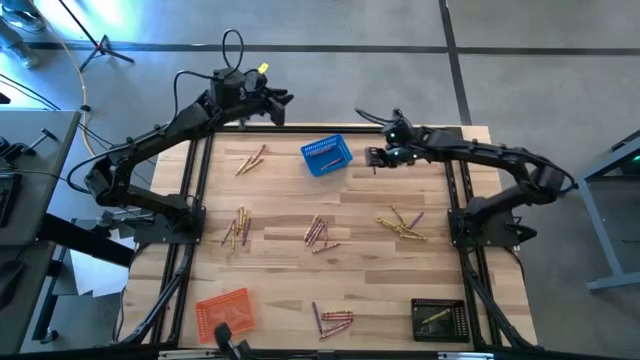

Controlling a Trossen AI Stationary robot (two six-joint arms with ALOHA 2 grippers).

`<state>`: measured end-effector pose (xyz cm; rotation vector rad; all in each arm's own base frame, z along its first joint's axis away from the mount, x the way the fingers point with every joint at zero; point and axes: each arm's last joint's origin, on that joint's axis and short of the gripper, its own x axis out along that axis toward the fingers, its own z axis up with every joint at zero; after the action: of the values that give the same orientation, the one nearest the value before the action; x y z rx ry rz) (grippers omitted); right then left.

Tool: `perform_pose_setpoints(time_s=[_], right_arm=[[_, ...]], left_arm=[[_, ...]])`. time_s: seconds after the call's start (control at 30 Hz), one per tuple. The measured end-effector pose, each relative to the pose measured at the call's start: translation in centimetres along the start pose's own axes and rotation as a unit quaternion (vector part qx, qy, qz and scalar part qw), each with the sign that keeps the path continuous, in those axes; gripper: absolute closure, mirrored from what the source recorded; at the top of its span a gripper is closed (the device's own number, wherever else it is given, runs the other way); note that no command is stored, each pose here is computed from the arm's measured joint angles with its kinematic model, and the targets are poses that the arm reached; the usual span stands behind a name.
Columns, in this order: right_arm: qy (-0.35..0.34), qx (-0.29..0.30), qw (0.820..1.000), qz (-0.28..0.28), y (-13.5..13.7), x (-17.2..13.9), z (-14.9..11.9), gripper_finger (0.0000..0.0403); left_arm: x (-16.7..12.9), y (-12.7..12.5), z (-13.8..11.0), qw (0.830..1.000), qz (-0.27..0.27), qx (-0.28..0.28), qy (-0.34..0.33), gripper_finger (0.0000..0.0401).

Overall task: Sort crayons
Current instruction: Put the purple crayon into the orange bin

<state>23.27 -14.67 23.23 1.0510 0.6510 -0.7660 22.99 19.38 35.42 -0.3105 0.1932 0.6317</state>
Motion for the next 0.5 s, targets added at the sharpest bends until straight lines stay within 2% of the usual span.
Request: perform_pose_setpoints(time_s=[0.23,0.5], right_arm=[[-0.059,-0.058,0.995,0.051,1.0,-2.1,0.6,0.039],[-0.1,-0.098,0.984,0.111,2.3,-4.4,0.5,0.0389]], left_arm=[[0.2,-2.8,0.0,0.996,-0.057,-0.062,-0.016,0.028],[-0.3,-7.2,0.1,0.985,-0.142,-0.079,-0.053,0.028]])
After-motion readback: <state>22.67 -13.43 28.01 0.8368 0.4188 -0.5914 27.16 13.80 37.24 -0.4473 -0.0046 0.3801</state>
